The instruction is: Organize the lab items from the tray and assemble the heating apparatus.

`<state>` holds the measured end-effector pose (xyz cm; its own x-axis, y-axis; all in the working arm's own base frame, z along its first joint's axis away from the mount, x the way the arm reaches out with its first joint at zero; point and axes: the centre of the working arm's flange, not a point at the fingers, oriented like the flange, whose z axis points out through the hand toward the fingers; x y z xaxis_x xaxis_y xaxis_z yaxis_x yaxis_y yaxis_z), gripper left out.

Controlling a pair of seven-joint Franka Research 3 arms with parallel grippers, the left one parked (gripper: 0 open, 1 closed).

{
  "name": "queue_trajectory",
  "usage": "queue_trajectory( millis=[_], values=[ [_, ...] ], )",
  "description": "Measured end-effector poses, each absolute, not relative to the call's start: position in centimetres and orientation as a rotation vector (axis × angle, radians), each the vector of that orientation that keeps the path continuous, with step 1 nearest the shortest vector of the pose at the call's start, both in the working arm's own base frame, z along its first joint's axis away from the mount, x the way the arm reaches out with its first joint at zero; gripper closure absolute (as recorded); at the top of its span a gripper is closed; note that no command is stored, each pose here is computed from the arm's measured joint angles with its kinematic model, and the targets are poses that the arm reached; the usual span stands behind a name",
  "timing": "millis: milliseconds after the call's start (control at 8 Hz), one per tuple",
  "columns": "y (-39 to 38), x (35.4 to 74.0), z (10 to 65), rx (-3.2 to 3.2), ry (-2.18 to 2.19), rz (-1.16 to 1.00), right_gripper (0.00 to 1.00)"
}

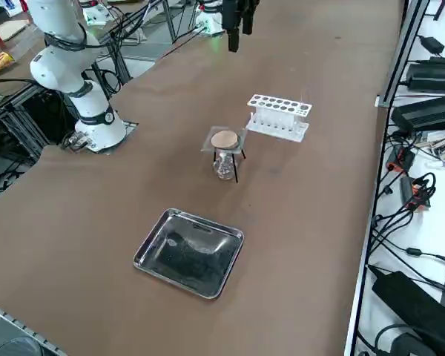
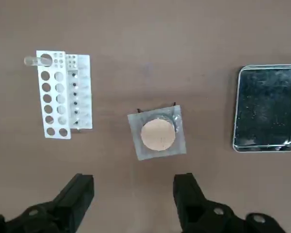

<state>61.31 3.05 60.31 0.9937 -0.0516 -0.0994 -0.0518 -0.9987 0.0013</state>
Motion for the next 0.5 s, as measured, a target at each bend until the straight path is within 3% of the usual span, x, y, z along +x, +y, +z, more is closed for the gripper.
queue_trajectory(
  millis=[500],
  values=[
    [2.7,57.9,63.3,-3.144,0.126,0.1,0.01]
  ],
)
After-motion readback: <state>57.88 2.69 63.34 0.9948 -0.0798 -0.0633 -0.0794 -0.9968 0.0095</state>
